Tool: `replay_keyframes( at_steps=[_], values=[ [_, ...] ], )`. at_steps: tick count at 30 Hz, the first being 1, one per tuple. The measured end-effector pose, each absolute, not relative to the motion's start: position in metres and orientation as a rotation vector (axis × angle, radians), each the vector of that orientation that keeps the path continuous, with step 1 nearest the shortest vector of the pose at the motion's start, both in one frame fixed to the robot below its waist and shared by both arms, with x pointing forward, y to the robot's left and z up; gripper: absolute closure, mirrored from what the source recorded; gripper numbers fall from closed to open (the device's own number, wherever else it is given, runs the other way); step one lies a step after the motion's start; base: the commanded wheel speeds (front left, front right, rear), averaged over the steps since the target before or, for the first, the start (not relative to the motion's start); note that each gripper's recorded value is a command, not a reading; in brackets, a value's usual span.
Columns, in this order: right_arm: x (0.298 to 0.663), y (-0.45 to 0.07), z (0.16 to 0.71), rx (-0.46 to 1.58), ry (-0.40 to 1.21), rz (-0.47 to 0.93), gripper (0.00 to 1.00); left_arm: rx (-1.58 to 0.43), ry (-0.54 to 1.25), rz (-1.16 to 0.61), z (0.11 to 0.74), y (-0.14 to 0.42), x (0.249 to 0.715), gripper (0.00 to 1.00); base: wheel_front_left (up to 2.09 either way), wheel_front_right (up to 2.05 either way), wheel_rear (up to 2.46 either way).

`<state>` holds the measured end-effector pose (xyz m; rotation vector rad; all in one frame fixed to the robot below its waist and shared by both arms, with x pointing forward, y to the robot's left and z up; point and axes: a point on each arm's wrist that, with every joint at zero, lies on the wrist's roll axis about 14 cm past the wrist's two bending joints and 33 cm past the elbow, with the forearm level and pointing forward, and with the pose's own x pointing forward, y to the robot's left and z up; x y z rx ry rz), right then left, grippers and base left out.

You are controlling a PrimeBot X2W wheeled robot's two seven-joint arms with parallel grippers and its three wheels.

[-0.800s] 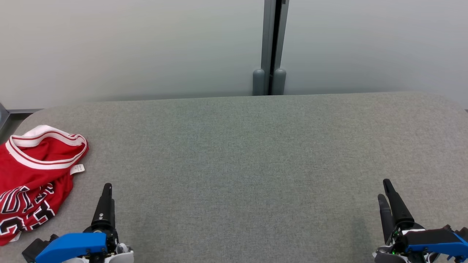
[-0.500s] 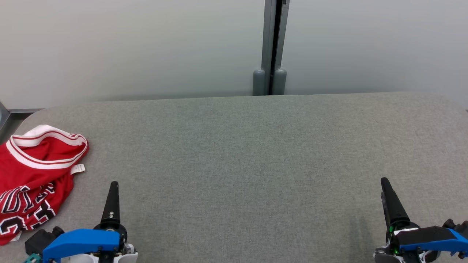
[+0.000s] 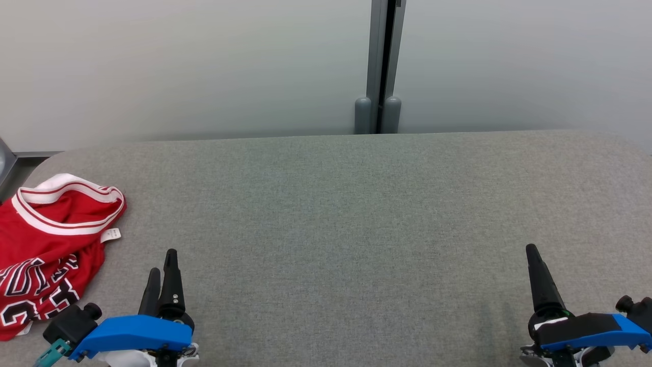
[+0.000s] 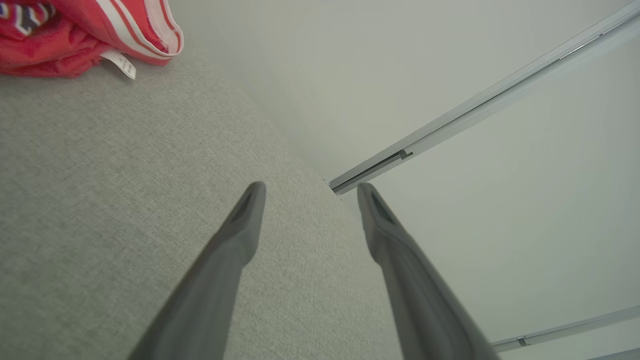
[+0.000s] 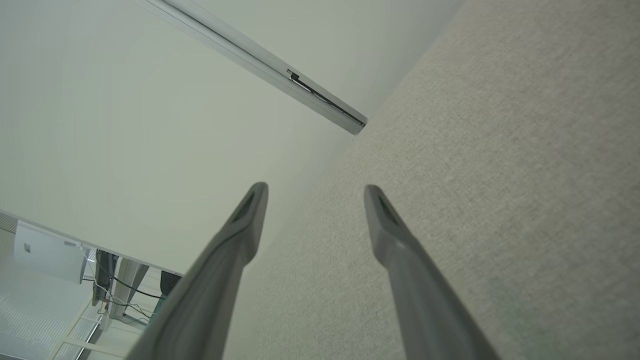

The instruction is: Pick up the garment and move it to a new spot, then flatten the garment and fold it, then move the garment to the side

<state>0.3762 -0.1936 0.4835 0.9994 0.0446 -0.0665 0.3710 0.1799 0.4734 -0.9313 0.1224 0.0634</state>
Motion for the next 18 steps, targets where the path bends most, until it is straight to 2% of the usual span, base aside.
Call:
replay_keyframes(
  at_steps=[18],
  values=[
    [0.3761, -0.1927, 0.4834, 0.765, 0.036, -0.055, 0.0, -0.667, 0.105, 0.028, 0.4768, 0.1726, 0.3711, 0.0, 0.0, 0.0, 0.0]
  ],
)
